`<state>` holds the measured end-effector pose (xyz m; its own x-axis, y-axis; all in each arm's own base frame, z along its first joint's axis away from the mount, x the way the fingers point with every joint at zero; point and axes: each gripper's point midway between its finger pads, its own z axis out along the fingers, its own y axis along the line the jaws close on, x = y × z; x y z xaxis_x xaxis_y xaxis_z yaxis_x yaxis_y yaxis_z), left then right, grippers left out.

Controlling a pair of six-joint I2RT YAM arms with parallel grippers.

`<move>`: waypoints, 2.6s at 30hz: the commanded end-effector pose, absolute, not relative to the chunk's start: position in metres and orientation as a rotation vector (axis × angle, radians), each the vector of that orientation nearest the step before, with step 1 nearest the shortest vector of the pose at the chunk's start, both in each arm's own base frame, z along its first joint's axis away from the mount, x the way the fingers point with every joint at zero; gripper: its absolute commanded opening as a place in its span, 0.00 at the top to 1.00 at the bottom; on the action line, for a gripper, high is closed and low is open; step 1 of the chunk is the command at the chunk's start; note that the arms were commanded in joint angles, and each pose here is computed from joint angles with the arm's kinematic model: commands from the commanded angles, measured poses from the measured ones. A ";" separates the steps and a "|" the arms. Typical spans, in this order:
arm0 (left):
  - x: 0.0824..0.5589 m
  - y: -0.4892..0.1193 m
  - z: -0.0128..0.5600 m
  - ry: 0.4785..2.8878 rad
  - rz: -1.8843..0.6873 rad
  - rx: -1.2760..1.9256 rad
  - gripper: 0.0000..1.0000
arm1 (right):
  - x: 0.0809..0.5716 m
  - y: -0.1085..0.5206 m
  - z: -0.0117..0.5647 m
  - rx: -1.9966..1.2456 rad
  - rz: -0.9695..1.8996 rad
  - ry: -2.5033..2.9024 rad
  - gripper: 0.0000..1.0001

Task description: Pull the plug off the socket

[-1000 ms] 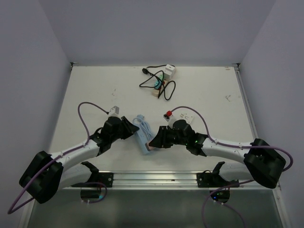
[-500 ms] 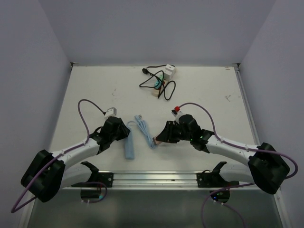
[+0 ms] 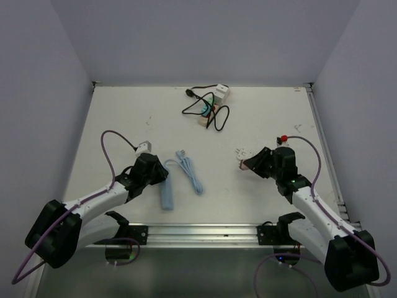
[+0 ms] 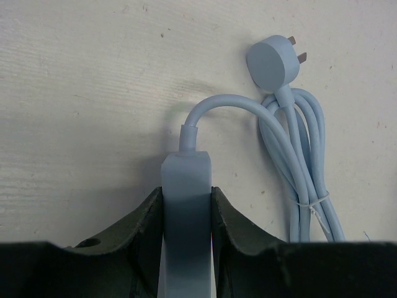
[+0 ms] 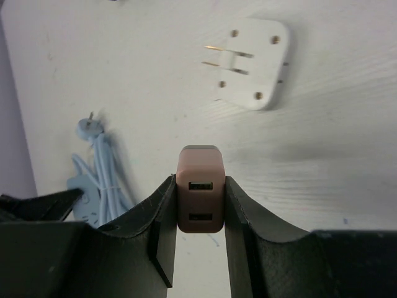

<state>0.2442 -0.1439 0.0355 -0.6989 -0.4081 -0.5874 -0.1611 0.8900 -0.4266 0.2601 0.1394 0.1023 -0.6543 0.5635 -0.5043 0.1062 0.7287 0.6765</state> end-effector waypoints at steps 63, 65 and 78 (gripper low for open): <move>0.424 0.103 0.118 1.921 -0.325 -1.188 0.14 | 0.250 0.072 0.117 0.460 0.660 2.229 0.01; 0.415 0.099 0.137 1.908 -0.331 -1.156 0.03 | 0.251 0.072 0.119 0.450 0.663 2.226 0.01; 0.330 0.004 0.224 1.965 -0.312 -0.444 0.01 | 0.282 0.096 0.153 0.350 0.566 2.154 0.01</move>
<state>0.3571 0.0394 0.2208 -0.2981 -0.6229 -0.7233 -0.3386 0.7775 -0.5300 0.2585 0.0951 0.1255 -0.6721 0.4451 -0.5918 0.0620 0.8302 0.5541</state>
